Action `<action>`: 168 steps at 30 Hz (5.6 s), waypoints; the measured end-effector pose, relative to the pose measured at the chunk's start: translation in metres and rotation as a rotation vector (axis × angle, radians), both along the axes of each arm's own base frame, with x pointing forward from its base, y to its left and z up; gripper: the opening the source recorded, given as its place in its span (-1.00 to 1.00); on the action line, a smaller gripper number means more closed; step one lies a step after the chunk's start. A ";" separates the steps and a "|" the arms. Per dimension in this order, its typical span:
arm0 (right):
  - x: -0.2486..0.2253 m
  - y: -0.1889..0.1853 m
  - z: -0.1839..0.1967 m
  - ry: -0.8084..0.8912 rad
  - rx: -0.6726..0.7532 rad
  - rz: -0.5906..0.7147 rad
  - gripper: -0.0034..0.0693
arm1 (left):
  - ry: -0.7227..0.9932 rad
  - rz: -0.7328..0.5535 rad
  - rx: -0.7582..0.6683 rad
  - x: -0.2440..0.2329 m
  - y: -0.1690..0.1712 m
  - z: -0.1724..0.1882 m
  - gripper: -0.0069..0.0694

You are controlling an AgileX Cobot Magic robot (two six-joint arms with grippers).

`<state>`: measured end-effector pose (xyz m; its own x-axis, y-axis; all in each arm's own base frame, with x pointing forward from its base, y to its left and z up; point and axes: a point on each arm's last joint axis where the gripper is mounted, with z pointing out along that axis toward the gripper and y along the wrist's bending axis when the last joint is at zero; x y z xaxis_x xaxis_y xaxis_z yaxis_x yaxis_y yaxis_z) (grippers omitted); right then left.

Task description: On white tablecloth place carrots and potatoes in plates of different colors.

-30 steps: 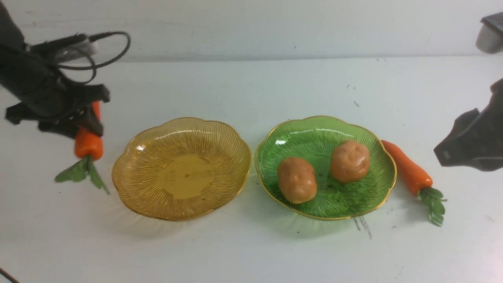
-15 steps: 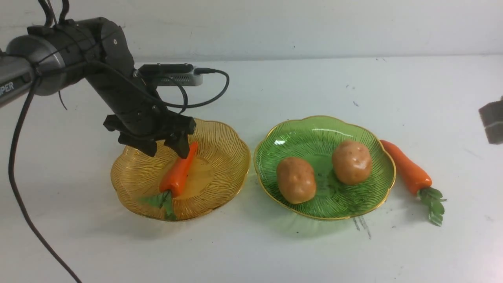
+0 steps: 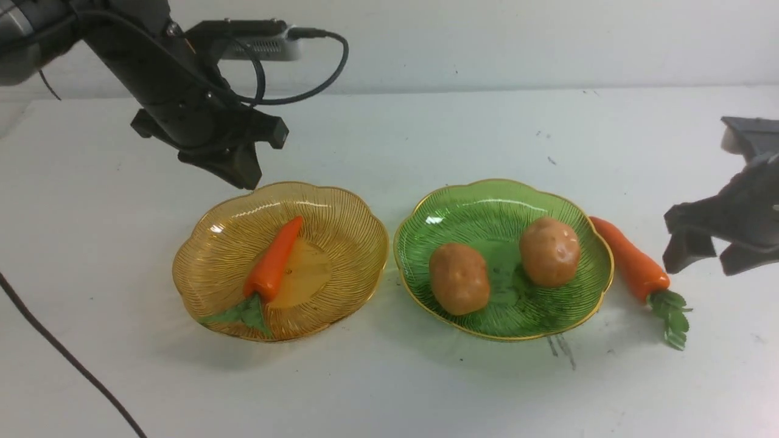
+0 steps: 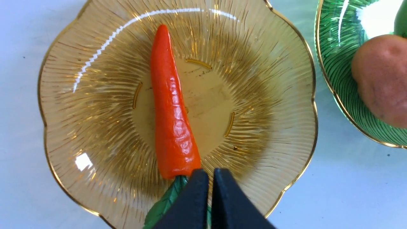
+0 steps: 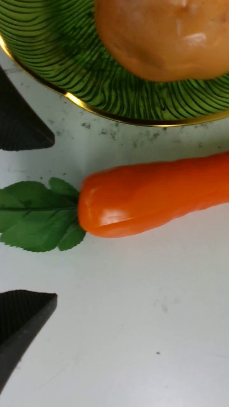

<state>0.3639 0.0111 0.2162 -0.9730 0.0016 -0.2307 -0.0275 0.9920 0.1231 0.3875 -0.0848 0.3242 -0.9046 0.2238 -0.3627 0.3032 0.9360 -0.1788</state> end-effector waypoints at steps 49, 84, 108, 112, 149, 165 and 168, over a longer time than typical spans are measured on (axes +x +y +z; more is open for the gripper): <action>0.030 0.309 0.030 -0.226 0.521 0.390 0.12 | -0.226 0.249 0.123 -0.142 0.082 0.089 -0.83; -0.109 0.093 0.264 -0.659 0.053 0.246 -0.94 | -0.474 0.257 0.069 -0.261 0.078 0.124 -0.83; -0.366 -0.015 0.138 -1.744 0.285 0.101 -0.94 | -0.648 0.243 -0.041 -0.292 0.071 0.065 -0.83; -0.364 -0.016 0.134 -1.703 0.271 0.098 -0.94 | -0.672 0.205 -0.024 -0.297 0.070 0.057 -0.83; -0.363 -0.016 0.131 -1.666 0.257 0.096 -0.94 | -0.886 0.348 0.122 -0.336 0.089 -0.155 -0.83; -0.363 -0.016 0.131 -1.666 0.256 0.096 -0.94 | -0.899 0.349 0.116 -0.336 0.088 -0.155 -0.83; -0.363 -0.016 0.131 -1.666 0.256 0.096 -0.94 | -0.899 0.349 0.116 -0.336 0.088 -0.155 -0.83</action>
